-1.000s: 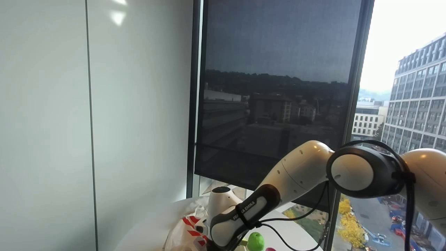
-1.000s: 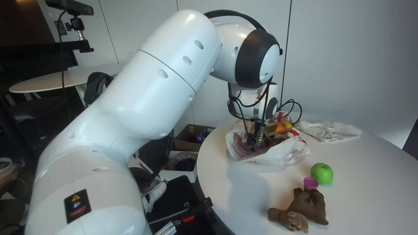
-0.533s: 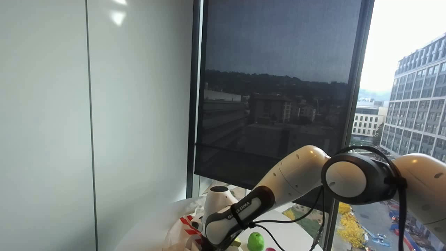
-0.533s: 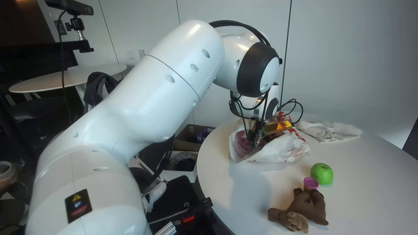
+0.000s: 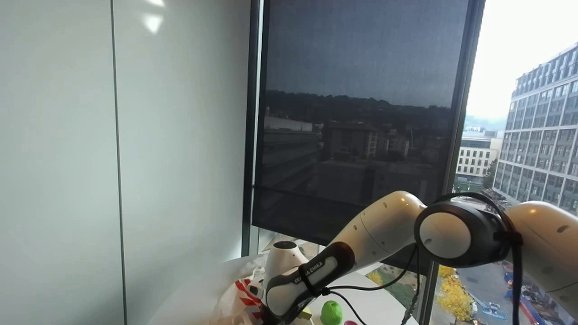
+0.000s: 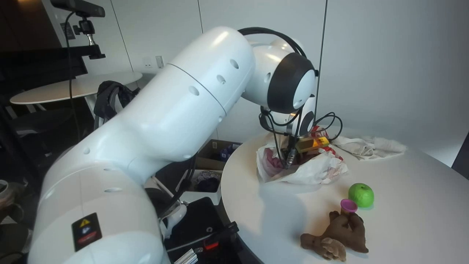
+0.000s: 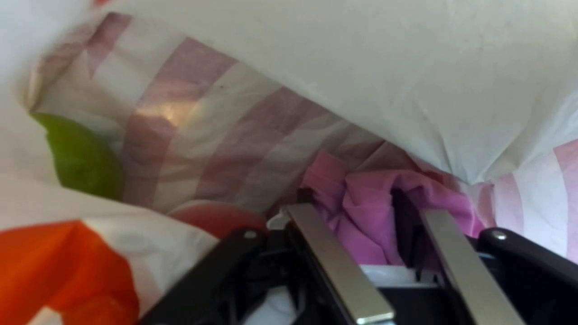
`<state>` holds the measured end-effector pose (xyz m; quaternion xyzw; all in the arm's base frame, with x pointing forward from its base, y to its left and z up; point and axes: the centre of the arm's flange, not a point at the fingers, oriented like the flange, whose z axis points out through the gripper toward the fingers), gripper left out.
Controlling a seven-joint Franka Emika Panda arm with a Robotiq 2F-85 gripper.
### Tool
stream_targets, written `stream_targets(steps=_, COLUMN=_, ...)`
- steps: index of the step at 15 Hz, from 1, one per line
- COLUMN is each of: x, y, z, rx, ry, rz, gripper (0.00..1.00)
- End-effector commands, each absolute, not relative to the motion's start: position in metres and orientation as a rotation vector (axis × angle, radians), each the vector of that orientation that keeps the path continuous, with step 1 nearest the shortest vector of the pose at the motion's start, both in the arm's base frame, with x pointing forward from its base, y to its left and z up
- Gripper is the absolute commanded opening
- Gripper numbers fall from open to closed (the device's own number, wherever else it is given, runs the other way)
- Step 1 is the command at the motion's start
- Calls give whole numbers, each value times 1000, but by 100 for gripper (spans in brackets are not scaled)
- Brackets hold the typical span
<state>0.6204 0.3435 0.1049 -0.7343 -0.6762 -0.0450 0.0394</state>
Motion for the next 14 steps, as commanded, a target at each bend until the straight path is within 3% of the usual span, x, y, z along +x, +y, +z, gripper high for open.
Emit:
stream_targets(steps=1, x=626, y=344, z=115, rx=-2265, ry=-2033, rz=-166, gripper=16)
stream_targets(steps=4, x=624, y=338, z=118, rx=-2303, ry=-2026, rz=-106, gripper=11)
stream_targets(steps=8, x=623, y=331, z=126, rx=-2347, ry=-1974, rz=15, gripper=18)
stream_targets(steps=14, x=621, y=329, z=169, rx=-2416, ry=-2019, rz=86, gripper=16)
